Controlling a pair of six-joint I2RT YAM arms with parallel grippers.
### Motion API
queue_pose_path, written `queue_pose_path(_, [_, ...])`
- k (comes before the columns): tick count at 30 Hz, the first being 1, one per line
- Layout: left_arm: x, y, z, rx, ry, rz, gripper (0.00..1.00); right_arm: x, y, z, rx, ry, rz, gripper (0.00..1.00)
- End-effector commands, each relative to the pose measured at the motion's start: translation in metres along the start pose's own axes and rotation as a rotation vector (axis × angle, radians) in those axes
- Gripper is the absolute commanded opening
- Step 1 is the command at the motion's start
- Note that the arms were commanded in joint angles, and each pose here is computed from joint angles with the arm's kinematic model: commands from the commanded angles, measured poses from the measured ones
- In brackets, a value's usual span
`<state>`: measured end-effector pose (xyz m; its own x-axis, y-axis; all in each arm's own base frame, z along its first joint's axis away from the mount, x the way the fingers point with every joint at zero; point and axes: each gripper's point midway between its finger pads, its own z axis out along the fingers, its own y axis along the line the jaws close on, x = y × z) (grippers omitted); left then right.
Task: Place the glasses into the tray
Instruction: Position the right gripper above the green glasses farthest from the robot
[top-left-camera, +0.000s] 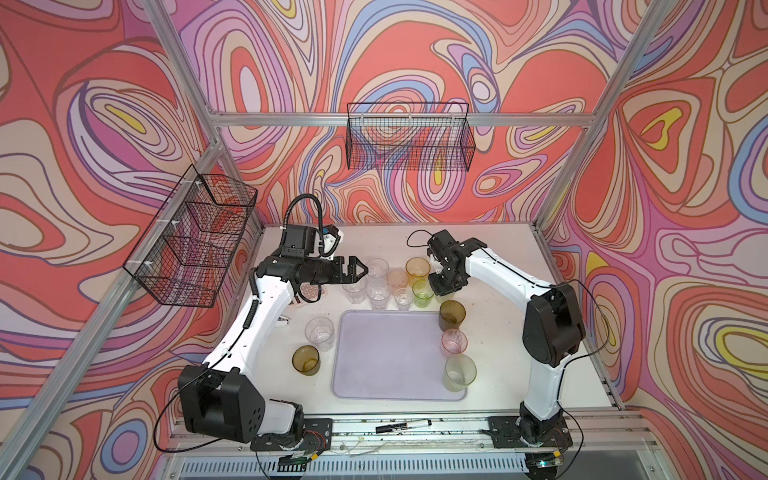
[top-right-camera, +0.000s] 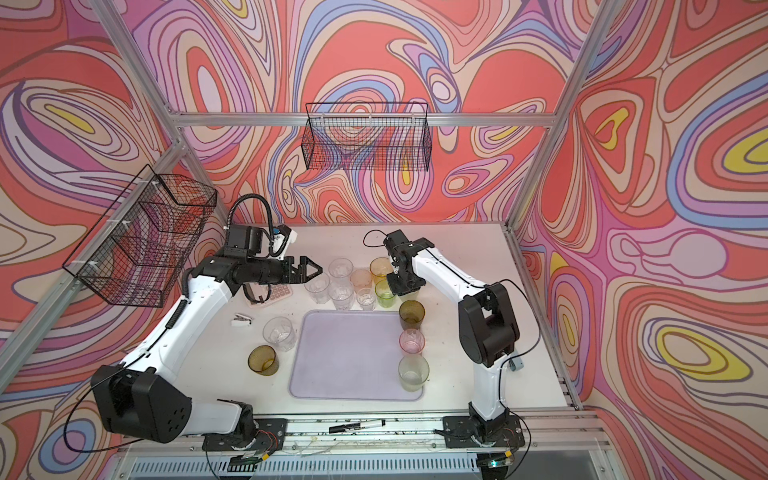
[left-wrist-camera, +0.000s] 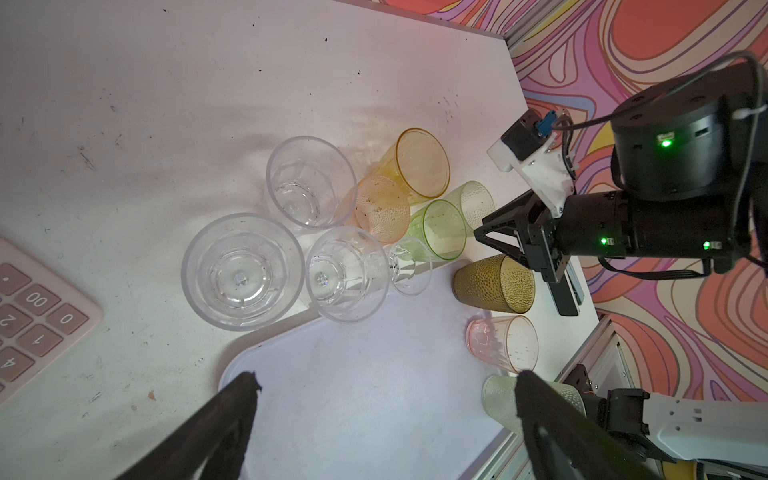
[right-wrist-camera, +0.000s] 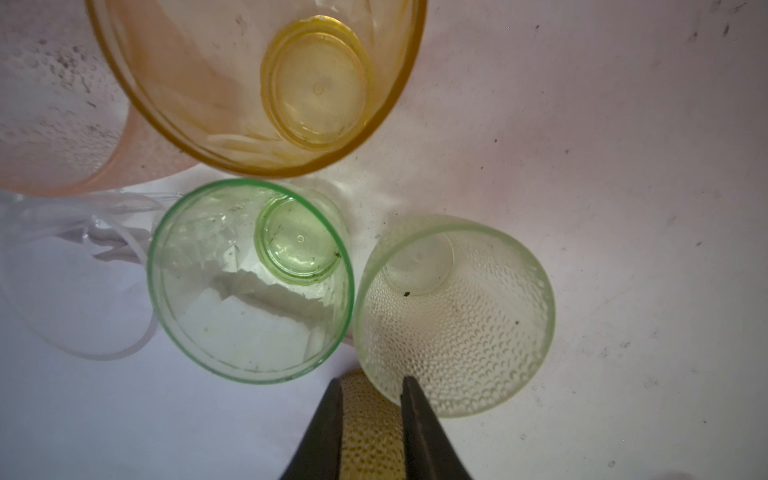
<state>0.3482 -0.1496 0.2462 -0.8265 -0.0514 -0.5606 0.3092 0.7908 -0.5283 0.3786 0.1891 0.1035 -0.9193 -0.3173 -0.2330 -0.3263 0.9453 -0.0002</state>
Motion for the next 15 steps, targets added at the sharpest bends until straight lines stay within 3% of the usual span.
queue_pose_path(1, [0.002,0.0,0.003,0.011,0.011,-0.006,0.99,-0.004,-0.004,0.007,0.014,-0.001,-0.001,0.25])
queue_pose_path(15, [0.003,-0.001,0.004,0.017,0.015,-0.009,0.99,-0.007,-0.012,0.018,0.023,0.013,0.009,0.23])
